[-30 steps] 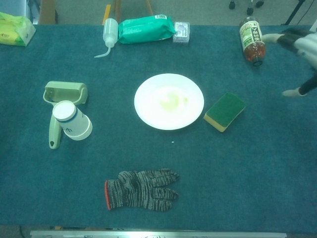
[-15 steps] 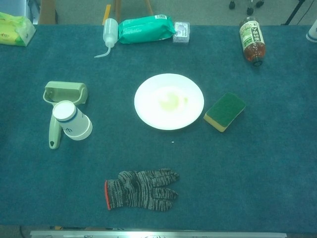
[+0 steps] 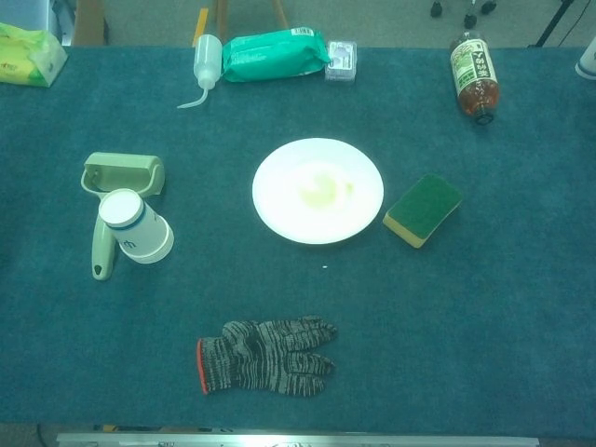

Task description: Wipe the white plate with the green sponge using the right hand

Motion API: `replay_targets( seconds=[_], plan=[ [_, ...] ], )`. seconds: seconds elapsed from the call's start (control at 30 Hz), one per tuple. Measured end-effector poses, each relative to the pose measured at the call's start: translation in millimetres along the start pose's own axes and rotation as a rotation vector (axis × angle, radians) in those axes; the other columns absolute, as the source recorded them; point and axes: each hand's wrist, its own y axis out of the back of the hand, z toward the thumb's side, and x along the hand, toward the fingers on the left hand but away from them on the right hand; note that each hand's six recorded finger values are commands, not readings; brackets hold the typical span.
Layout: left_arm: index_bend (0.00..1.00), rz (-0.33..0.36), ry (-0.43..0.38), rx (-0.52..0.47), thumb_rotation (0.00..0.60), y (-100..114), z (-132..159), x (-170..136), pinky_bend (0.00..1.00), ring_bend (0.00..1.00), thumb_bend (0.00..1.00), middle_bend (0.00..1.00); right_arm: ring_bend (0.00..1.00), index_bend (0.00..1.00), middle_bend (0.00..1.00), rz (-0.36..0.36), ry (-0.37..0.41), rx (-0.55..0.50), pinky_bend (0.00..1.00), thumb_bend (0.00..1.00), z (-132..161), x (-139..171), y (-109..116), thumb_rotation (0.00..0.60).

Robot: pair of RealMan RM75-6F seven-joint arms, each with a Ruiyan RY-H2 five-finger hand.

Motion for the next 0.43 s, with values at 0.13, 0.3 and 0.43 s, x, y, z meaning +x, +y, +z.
replay_targets(
  seconds=[0.13, 0.3, 0.43],
  plan=[
    [0.35, -0.027, -0.003, -0.007, 0.600, -9, 0, 0, 0.37, 0.22, 0.27, 0.25, 0.08, 0.14, 0.22, -0.008, 0.008, 0.005, 0.33, 0.00, 3, 0, 5, 0.600],
    [0.35, -0.043, -0.007, -0.016, 0.600, -12, 1, -1, 0.37, 0.22, 0.27, 0.25, 0.08, 0.14, 0.22, -0.002, 0.006, 0.000, 0.33, 0.00, 4, 1, 3, 0.600],
    [0.35, -0.053, -0.009, -0.020, 0.600, -15, 1, 0, 0.37, 0.22, 0.27, 0.25, 0.08, 0.14, 0.22, -0.001, 0.007, -0.006, 0.33, 0.00, 3, 1, 1, 0.600]
  ],
)
